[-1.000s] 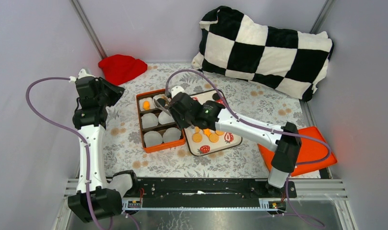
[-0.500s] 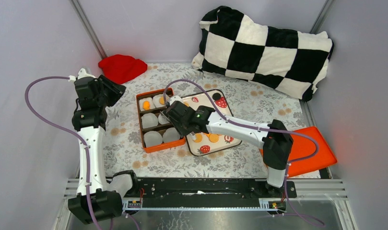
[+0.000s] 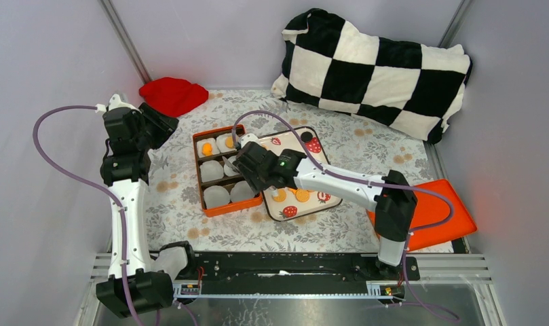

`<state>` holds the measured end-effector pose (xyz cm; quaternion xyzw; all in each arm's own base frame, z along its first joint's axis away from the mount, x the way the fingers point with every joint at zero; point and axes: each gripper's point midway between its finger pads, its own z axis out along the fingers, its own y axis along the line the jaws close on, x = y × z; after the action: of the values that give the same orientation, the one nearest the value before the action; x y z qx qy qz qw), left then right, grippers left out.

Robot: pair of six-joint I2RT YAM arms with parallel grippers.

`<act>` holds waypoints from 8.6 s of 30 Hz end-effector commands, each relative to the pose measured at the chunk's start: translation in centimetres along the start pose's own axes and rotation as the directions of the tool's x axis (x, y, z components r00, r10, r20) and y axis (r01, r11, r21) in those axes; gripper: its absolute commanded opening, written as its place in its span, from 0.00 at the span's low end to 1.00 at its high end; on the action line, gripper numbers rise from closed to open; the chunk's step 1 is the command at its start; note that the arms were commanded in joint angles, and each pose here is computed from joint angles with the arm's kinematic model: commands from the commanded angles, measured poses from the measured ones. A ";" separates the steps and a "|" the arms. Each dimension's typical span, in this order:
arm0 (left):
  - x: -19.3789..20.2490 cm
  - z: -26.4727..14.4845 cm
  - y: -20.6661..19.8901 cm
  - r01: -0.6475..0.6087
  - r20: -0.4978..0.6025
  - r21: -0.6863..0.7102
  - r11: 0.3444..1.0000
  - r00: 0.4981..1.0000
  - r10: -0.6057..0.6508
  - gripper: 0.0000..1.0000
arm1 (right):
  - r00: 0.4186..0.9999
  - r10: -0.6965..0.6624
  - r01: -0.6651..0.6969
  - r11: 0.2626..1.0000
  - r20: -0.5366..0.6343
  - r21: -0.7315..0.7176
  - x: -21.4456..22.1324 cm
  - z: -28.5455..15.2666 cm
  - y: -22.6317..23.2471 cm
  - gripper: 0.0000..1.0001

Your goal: Pack the cookies

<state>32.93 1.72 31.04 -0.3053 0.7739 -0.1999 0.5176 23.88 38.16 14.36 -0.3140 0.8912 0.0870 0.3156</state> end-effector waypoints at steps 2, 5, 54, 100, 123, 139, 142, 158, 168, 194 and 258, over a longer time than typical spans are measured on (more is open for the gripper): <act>-0.8 -0.6 -1.2 -0.031 0.029 0.052 0.998 0.999 0.030 0.54 | 0.992 0.027 -0.027 1.000 0.127 -0.002 -4.0 -2.8 -0.4 0.57; -0.7 -0.5 -1.2 -0.032 0.028 0.052 0.998 0.999 0.031 0.54 | 0.990 0.038 -0.039 0.999 0.136 0.005 -4.1 -3.1 -0.6 0.54; 0.5 0.3 -1.0 -0.001 -0.020 0.066 0.998 1.000 0.002 0.54 | 0.989 0.144 -0.141 0.988 -0.040 0.068 2.1 5.1 -7.6 0.59; -1.5 0.2 -0.4 0.016 0.001 -0.037 0.999 1.000 -0.016 0.50 | 0.996 -0.049 0.065 0.966 0.071 -0.249 -2.8 -3.5 8.4 0.04; -0.7 0.4 -0.1 -0.023 -0.006 -0.001 1.000 1.000 0.023 0.51 | 0.989 -0.110 0.120 0.989 0.103 -0.092 -4.4 1.2 7.6 0.48; -0.8 -0.8 -2.4 -0.045 0.019 0.126 0.991 0.999 0.043 0.53 | 0.976 -0.056 0.075 0.994 0.212 -0.083 -5.7 -3.9 5.4 0.56; -0.5 -0.6 -2.5 -0.032 0.009 0.133 0.991 0.999 0.031 0.53 | 0.982 -0.084 0.092 0.995 0.167 -0.044 -4.2 -2.8 4.6 0.71; 0.7 -0.3 -1.6 -0.028 -0.024 0.120 0.992 0.999 0.031 0.53 | 0.995 -0.093 0.089 0.986 -0.020 -0.142 0.4 6.1 9.0 0.78; 1.3 0.1 -1.2 -0.026 -0.044 0.118 0.993 0.999 0.032 0.53 | 0.998 -0.061 0.057 0.989 -0.027 -0.133 0.3 6.4 8.3 0.34; 1.7 0.0 -1.2 -0.022 -0.059 0.124 0.992 0.998 0.030 0.53 | 0.997 -0.040 0.051 0.984 0.071 -0.171 -2.6 1.1 7.6 0.33; 3.7 0.5 -2.4 0.019 -0.138 0.215 0.976 0.990 0.011 0.55 | 0.982 0.148 -0.143 0.989 -0.121 0.048 10.1 -1.7 -3.4 0.48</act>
<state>32.80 -2.26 29.63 -0.2455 0.7837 -0.2988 0.4861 19.60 29.01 8.80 -0.2409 0.9312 0.0461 0.2698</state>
